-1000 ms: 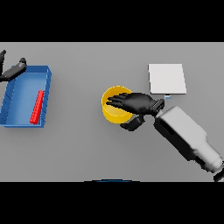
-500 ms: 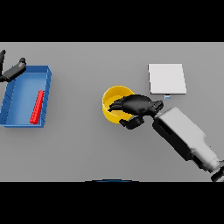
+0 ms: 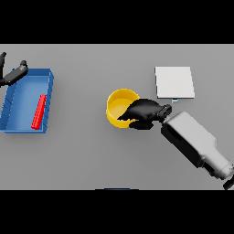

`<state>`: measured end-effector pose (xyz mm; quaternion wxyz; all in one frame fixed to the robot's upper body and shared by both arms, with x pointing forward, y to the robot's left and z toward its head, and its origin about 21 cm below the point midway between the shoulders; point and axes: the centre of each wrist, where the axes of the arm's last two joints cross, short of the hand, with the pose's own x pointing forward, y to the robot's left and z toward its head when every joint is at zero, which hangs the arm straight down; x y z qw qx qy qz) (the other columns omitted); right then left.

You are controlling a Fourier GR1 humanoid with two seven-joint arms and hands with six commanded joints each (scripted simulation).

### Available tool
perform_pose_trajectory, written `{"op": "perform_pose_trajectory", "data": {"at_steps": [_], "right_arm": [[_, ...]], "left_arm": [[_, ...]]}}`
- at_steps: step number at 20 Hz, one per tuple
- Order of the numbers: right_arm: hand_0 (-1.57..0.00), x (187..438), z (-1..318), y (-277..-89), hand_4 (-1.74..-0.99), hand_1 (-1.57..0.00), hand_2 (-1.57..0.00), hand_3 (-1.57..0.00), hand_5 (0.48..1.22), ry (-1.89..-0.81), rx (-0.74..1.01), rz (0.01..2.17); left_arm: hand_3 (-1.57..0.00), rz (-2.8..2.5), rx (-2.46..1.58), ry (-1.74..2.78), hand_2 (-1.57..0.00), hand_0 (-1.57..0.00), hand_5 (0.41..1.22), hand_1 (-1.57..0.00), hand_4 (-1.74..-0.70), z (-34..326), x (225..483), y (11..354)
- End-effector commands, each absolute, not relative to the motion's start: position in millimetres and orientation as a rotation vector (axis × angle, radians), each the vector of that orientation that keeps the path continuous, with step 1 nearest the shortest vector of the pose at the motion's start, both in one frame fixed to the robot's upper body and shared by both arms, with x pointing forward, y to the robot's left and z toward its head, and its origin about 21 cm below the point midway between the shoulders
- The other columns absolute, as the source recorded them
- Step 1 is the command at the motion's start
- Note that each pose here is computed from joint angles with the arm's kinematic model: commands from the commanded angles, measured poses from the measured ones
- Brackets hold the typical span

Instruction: Pick up the red beaker and tilt it to pour out 1 green nut into yellow bowl. Pick up the yellow bowl and place it on the metallic measuring scale.

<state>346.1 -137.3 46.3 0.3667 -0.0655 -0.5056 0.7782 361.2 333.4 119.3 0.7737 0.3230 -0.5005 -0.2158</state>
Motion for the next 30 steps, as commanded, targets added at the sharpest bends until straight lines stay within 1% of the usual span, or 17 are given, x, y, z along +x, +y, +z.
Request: {"op": "perform_pose_trajectory", "data": {"at_steps": [1,2,3,4,6,7,11,12,13,14,17,18,22,24,26,28,30], "right_arm": [[-1.41,346,48,-137.9,-1.673,-1.37,-1.37,-1.13,1.191,-1.295,-0.170,1.996],[-1.44,348,51,-138.0,-1.683,-1.41,-1.41,-1.15,1.197,-1.294,-0.185,1.990],[-1.46,348,58,-140.5,-1.692,-1.44,-1.44,-1.21,1.202,-1.298,-0.194,1.989],[-1.49,350,63,-137.6,-1.699,-1.47,-1.47,-1.26,1.206,-1.297,-0.204,1.983],[-1.52,350,75,-138.2,-1.711,-1.51,-1.50,-1.35,1.211,-1.315,-0.190,1.970],[-1.53,350,79,-140.2,-1.714,-1.52,-1.52,-1.36,1.213,-1.318,-0.183,1.962],[-1.55,352,102,-150.3,-1.721,-1.55,-1.55,-1.30,1.218,-1.307,-0.248,1.956],[-1.56,352,104,-150.7,-1.722,-1.55,-1.55,-1.31,1.218,-1.298,-0.257,1.953],[-1.56,352,106,-150.3,-1.724,-1.55,-1.56,-1.36,1.218,-1.295,-0.261,1.951],[-1.56,352,106,-152.2,-1.724,-1.55,-1.56,-1.35,1.218,-1.294,-0.257,1.954],[-1.57,358,117,-158.9,-1.723,-1.56,-1.56,-1.27,1.219,-1.302,-0.318,1.920],[-1.47,359,121,-166.8,-1.723,-1.53,-1.57,-1.28,1.220,-1.299,-0.355,1.911],[-1.53,372,127,-184.3,-1.725,-1.56,-1.57,-1.38,1.220,-1.269,-0.482,1.850],[-1.54,379,130,-198.8,-1.726,-1.56,-1.57,-1.42,1.221,-1.258,-0.515,1.830],[-1.55,390,135,-208.4,-1.725,-1.56,-1.57,-1.38,1.221,-1.237,-0.568,1.794],[-1.56,394,134,-216.3,-1.724,-1.57,-1.57,-1.31,1.221,-1.223,-0.580,1.786],[-1.56,397,133,-217.3,-1.723,-1.57,-1.57,-1.27,1.221,-1.228,-0.578,1.785]], "left_arm": [[0.00,-0.468,0.694,-1.087,0.00,0.00,0.730,0.00,-0.79,119,362,332],[0.00,-0.469,0.696,-1.097,0.00,0.00,0.727,0.00,-0.79,119,362,333],[0.00,-0.473,0.688,-1.095,0.00,0.00,0.725,0.00,-0.79,120,362,328],[0.00,-0.474,0.693,-1.100,0.00,0.00,0.724,0.00,-0.79,125,361,329],[0.00,-0.474,0.692,-1.089,0.00,0.00,0.727,0.00,-0.78,122,360,332],[0.00,-0.470,0.702,-1.088,0.00,0.00,0.727,0.00,-0.78,122,361,334],[0.00,-0.463,0.703,-1.100,0.00,0.00,0.737,0.00,-0.79,126,363,334],[0.00,-0.460,0.704,-1.109,0.00,0.00,0.737,0.00,-0.80,129,363,338],[0.00,-0.463,0.700,-1.110,0.00,0.00,0.737,0.00,-0.80,128,364,336],[0.00,-0.464,0.699,-1.116,0.00,0.00,0.737,0.00,-0.80,128,363,336],[0.00,-0.473,0.703,-1.106,0.00,0.00,0.747,0.00,-0.80,131,365,337],[0.00,-0.472,0.708,-1.104,0.00,0.00,0.748,0.00,-0.79,130,364,340],[0.00,-0.467,0.697,-1.104,0.00,0.00,0.754,0.00,-0.79,128,363,340],[0.00,-0.457,0.695,-1.104,0.00,0.00,0.755,0.00,-0.80,131,365,338],[0.00,-0.459,0.702,-1.093,0.00,0.00,0.755,0.00,-0.80,128,365,339],[0.00,-0.455,0.698,-1.094,0.00,0.00,0.754,0.00,-0.80,132,364,341],[0.00,-0.461,0.700,-1.102,0.00,0.00,0.753,0.00,-0.80,129,363,342]]}}
